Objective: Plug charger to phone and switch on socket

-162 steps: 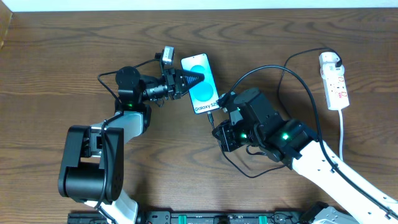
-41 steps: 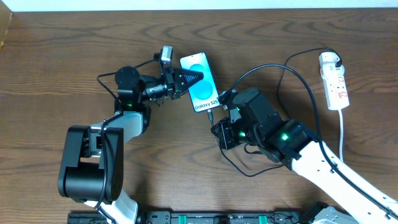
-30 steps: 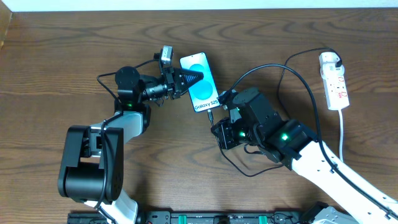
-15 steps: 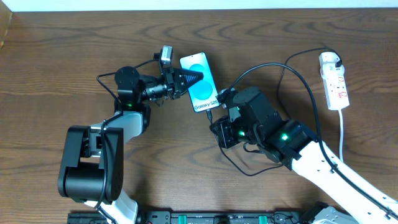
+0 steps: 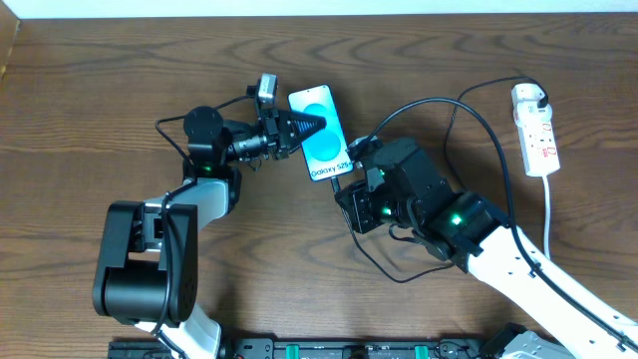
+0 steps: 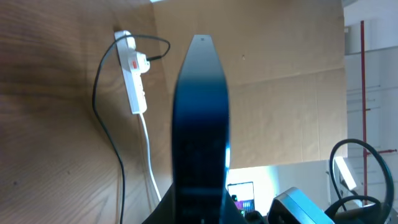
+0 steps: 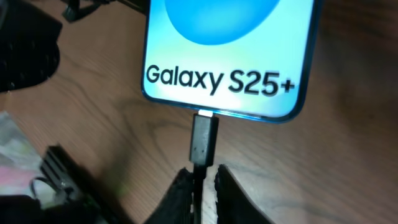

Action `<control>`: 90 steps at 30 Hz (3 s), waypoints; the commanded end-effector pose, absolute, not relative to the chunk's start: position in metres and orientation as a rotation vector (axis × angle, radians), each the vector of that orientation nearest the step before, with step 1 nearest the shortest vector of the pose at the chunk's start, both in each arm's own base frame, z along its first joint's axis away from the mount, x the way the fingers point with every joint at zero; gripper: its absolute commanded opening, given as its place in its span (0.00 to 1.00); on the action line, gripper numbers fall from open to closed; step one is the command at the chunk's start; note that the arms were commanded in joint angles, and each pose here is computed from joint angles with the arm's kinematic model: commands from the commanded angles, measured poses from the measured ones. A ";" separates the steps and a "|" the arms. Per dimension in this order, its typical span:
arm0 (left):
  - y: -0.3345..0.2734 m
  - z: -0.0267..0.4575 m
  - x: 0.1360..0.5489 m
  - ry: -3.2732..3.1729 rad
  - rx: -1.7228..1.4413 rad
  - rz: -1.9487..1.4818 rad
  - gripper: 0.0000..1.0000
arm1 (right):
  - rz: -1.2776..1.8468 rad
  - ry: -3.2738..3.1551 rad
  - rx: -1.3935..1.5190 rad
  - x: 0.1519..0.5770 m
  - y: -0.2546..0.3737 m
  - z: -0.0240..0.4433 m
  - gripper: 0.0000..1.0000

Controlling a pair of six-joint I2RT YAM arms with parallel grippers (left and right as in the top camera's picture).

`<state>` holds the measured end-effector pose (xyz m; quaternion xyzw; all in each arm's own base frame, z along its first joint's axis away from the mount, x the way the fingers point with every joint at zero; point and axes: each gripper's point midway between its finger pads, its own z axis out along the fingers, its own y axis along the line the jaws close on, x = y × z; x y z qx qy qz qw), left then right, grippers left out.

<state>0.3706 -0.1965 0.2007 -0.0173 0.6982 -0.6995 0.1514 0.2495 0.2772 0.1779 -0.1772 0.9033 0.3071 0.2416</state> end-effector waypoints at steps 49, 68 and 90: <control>-0.189 0.210 0.396 1.925 -0.244 -1.968 0.07 | 0.529 2.364 -0.571 0.295 0.269 0.189 0.05; -0.189 0.210 0.396 1.925 -0.244 -1.968 0.08 | 0.540 2.454 -0.600 0.283 0.274 0.167 0.09; -0.195 0.214 0.377 1.953 -0.069 -1.999 0.08 | 0.612 2.259 -0.547 0.311 0.295 0.202 0.01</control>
